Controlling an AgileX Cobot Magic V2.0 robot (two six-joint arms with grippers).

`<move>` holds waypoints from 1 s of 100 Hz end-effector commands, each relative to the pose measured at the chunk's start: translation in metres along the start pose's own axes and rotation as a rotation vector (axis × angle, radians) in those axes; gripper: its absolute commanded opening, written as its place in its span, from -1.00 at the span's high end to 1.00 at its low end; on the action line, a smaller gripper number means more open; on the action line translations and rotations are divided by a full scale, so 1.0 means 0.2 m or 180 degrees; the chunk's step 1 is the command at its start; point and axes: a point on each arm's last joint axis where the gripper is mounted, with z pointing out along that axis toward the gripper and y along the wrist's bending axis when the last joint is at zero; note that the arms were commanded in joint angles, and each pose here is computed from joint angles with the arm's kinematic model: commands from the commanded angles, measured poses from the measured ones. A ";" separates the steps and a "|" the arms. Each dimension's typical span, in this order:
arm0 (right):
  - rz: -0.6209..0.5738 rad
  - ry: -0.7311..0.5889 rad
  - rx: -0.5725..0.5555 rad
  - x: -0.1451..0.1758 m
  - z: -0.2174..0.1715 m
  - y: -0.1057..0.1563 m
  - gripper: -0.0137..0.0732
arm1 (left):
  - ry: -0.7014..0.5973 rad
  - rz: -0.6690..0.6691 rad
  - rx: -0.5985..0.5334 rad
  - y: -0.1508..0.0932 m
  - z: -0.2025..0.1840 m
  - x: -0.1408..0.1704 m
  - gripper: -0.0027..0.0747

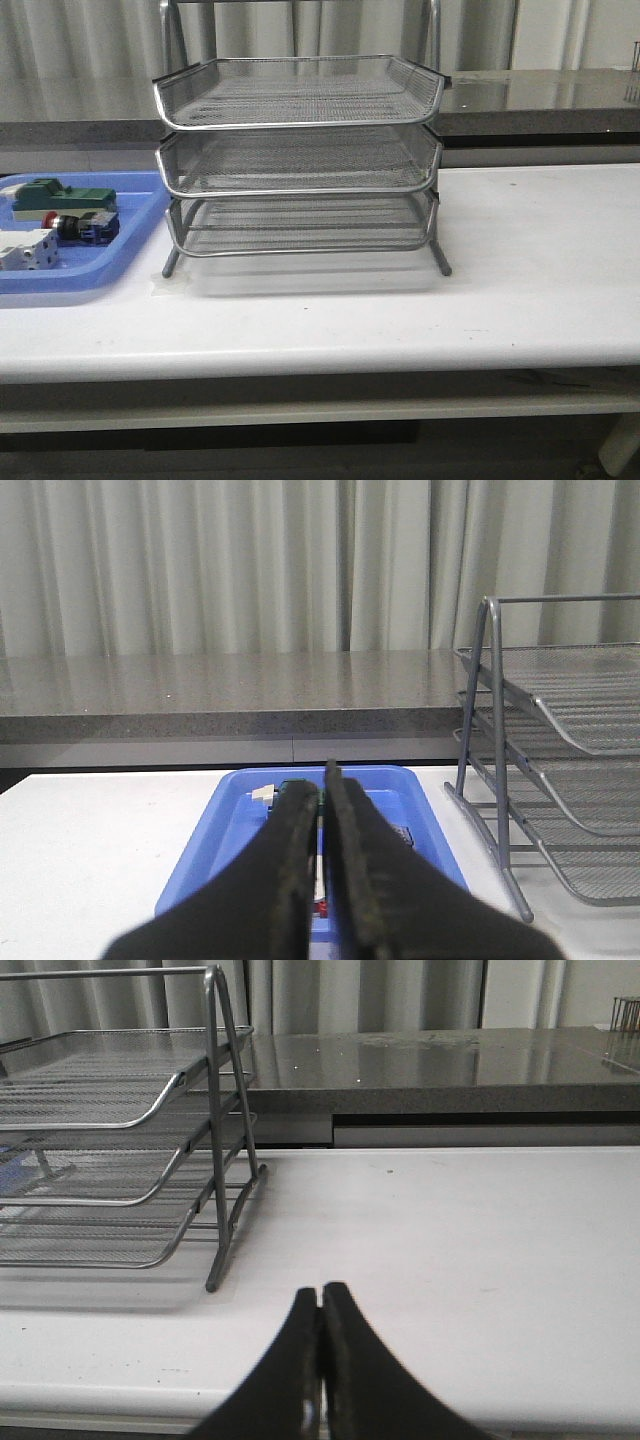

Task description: Place button on rack with both arms

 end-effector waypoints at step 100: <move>0.0194 -0.0862 -0.0013 -0.19 -0.04 0.00 0.84 | -0.0199 -0.0035 0.0006 0.00 -0.01 0.03 0.92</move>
